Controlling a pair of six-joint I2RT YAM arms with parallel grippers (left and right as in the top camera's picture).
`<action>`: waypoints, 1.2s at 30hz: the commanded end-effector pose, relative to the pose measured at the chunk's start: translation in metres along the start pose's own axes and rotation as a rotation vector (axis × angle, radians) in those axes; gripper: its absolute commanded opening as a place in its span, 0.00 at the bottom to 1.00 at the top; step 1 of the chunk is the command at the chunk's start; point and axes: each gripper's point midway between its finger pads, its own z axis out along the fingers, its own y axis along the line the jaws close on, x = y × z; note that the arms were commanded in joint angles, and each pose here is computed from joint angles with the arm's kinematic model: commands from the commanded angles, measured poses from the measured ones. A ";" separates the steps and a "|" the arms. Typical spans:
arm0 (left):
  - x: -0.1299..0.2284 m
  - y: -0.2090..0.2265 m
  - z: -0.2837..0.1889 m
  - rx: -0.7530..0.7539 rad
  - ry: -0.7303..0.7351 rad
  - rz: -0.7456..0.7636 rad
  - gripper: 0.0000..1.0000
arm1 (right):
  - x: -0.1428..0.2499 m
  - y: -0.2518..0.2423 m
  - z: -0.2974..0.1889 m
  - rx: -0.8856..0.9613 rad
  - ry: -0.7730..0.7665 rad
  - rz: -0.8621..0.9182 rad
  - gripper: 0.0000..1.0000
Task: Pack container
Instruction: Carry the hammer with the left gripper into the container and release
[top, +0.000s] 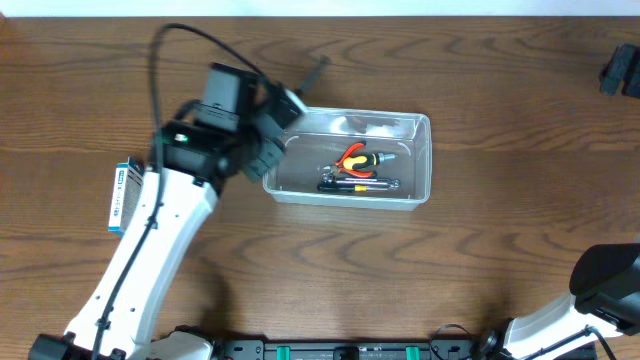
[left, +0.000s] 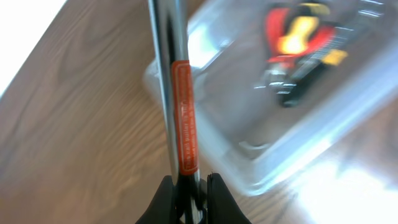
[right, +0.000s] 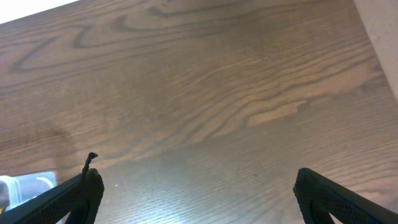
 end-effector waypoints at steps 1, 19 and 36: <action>-0.016 -0.043 0.017 0.142 -0.027 0.206 0.06 | 0.000 0.002 -0.001 -0.022 -0.002 0.025 0.99; 0.030 -0.122 0.139 0.468 0.262 0.283 0.06 | 0.000 0.009 -0.001 -0.054 -0.001 0.024 0.99; 0.020 -0.093 0.156 0.293 0.263 0.245 0.62 | 0.000 0.009 -0.001 -0.054 -0.001 0.024 0.99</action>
